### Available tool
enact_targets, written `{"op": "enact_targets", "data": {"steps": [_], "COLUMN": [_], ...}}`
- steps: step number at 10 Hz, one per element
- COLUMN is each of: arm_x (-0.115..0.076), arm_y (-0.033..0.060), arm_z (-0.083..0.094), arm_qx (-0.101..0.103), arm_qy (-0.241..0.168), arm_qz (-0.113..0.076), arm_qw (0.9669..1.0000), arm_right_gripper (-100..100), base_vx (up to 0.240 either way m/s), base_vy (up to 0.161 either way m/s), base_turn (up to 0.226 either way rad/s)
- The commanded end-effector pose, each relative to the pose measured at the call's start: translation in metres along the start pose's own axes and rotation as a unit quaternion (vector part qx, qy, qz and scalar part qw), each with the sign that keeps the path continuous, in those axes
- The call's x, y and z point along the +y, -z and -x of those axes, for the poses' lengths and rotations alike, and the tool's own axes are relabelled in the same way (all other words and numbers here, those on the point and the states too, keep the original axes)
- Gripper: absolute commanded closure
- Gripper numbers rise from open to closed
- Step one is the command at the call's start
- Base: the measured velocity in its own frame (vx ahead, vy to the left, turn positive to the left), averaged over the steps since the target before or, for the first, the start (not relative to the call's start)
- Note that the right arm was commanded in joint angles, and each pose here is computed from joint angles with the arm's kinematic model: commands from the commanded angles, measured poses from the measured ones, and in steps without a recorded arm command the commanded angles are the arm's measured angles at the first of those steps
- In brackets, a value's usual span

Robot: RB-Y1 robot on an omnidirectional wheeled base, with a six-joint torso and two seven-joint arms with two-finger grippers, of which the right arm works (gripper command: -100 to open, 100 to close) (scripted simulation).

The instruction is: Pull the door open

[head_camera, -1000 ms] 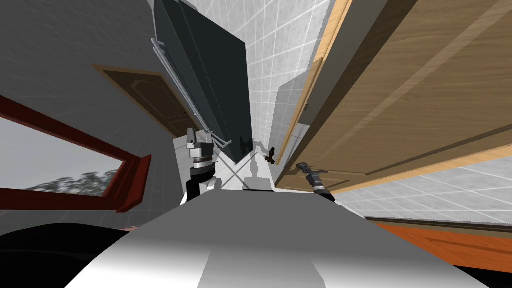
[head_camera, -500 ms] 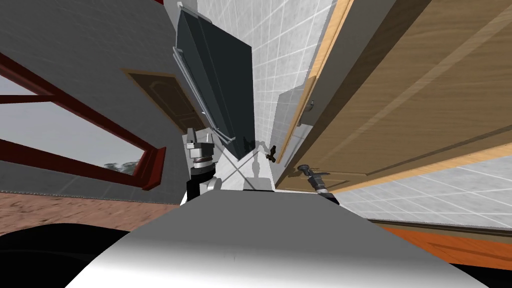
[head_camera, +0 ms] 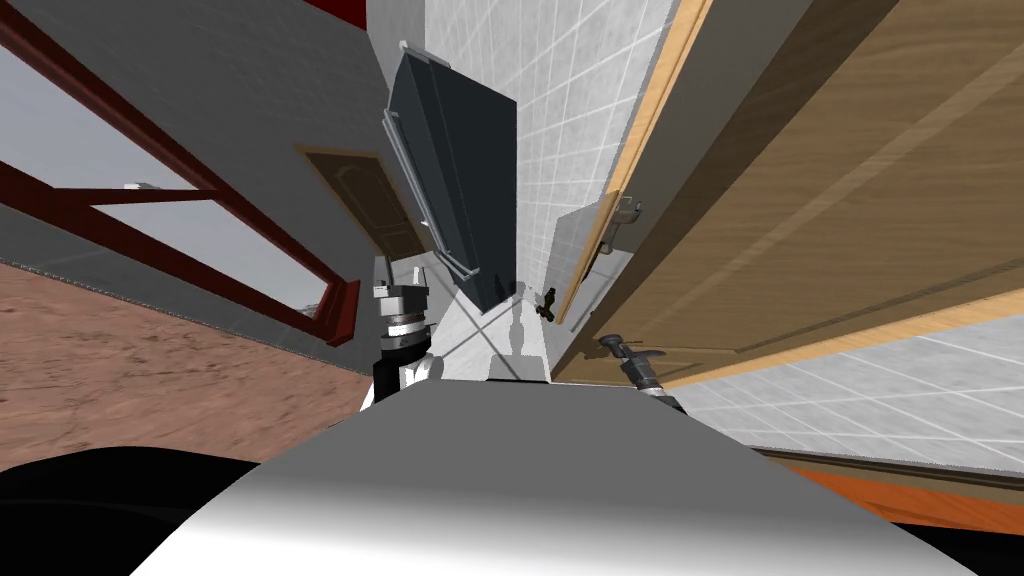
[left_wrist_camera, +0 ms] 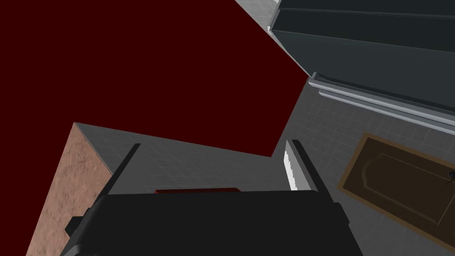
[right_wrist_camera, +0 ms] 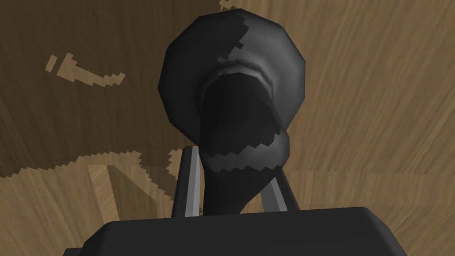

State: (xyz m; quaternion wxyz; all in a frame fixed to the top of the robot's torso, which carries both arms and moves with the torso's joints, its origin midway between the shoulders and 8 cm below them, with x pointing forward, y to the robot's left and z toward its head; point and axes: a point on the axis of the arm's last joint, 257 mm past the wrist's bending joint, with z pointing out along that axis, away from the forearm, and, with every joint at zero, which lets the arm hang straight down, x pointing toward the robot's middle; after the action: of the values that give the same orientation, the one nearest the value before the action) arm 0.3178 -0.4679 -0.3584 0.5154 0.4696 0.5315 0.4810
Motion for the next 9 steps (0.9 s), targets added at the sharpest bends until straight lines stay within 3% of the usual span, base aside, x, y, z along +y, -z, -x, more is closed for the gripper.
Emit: {"op": "enact_targets", "data": {"steps": [1,2,3,9], "arm_x": [0.002,0.003,0.001,0.001], "arm_y": [0.0074,0.0122,0.0087,0.0255], "arm_z": [0.003,0.004,0.002,0.004], "arm_qx": [0.003,0.006,0.005,0.016], "arm_qy": [0.003,0.003,0.001,0.002], "arm_qz": [0.003,0.004,0.002,0.004], "arm_qw": [1.0000,1.0000,1.0000,0.9999], "arm_right_gripper": [100,100,100,100], "base_vx": [-0.203,-0.188,-0.079,-0.177], "base_vy": [-0.054,-0.043,-0.019,-0.064], "base_turn": [0.153,0.154,0.032,0.151]}}
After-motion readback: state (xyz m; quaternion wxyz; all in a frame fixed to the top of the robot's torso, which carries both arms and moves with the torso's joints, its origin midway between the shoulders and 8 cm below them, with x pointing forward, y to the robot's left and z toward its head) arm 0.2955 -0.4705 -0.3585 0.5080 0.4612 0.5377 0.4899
